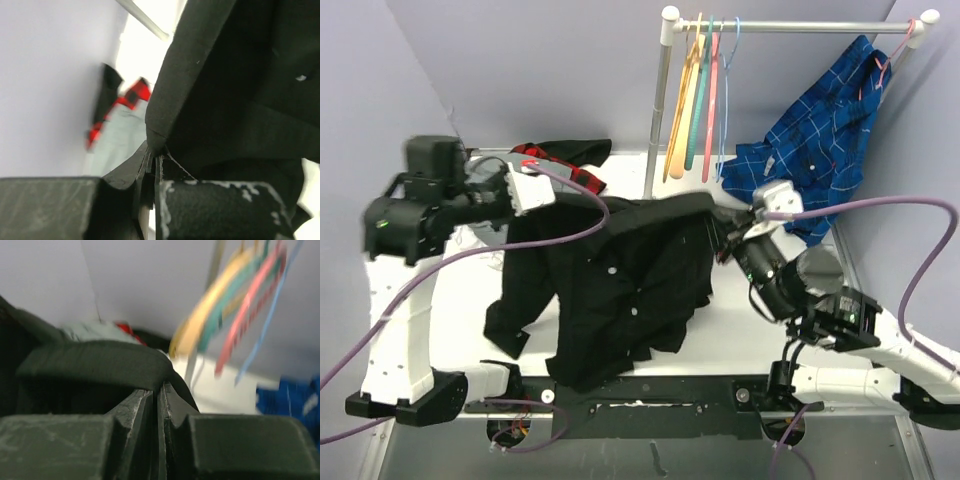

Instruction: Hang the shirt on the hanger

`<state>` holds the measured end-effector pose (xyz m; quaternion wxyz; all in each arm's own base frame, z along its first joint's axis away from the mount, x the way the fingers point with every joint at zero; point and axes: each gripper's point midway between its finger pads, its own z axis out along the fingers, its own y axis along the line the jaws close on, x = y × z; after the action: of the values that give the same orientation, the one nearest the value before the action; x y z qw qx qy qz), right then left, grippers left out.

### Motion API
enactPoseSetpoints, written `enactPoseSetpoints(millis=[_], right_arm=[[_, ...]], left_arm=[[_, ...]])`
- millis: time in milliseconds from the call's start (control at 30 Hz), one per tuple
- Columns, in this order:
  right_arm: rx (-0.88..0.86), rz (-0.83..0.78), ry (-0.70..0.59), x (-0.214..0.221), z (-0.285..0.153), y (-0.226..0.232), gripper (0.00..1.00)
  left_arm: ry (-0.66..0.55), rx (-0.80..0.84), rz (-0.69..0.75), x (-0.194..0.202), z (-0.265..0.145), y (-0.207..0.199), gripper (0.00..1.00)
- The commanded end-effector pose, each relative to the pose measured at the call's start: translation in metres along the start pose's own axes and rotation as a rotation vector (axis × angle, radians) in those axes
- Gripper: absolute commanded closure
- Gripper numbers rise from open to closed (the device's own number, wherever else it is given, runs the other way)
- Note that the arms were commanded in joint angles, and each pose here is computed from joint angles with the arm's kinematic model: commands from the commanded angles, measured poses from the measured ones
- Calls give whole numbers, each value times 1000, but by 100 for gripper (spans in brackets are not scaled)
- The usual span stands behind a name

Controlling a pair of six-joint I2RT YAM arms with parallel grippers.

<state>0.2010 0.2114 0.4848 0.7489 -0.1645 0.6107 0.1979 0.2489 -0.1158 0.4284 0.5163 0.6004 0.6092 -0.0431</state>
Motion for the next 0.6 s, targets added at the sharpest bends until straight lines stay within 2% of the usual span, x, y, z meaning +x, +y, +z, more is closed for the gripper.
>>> enactPoseSetpoints(millis=[0,67,167,267,400,567], right_arm=[[255,248,241,111,-47,-38,100],[305,347,341,166,-69,-39,100],[353,455,514,254,-92,-22,100],[436,509,608,302,-101,-12,100],[540,422,563,311,-87,-21,100],[598,273,458,295,-57,-41,100]], left_arm=[[11,15,-156,55,44,-16,100],[28,88,-252,91,68,-49,100],[39,158,-365,123,90,-90,100],[47,177,-457,148,107,-118,100],[97,132,-516,181,132,-121,100],[155,95,-488,202,166,-94,100]])
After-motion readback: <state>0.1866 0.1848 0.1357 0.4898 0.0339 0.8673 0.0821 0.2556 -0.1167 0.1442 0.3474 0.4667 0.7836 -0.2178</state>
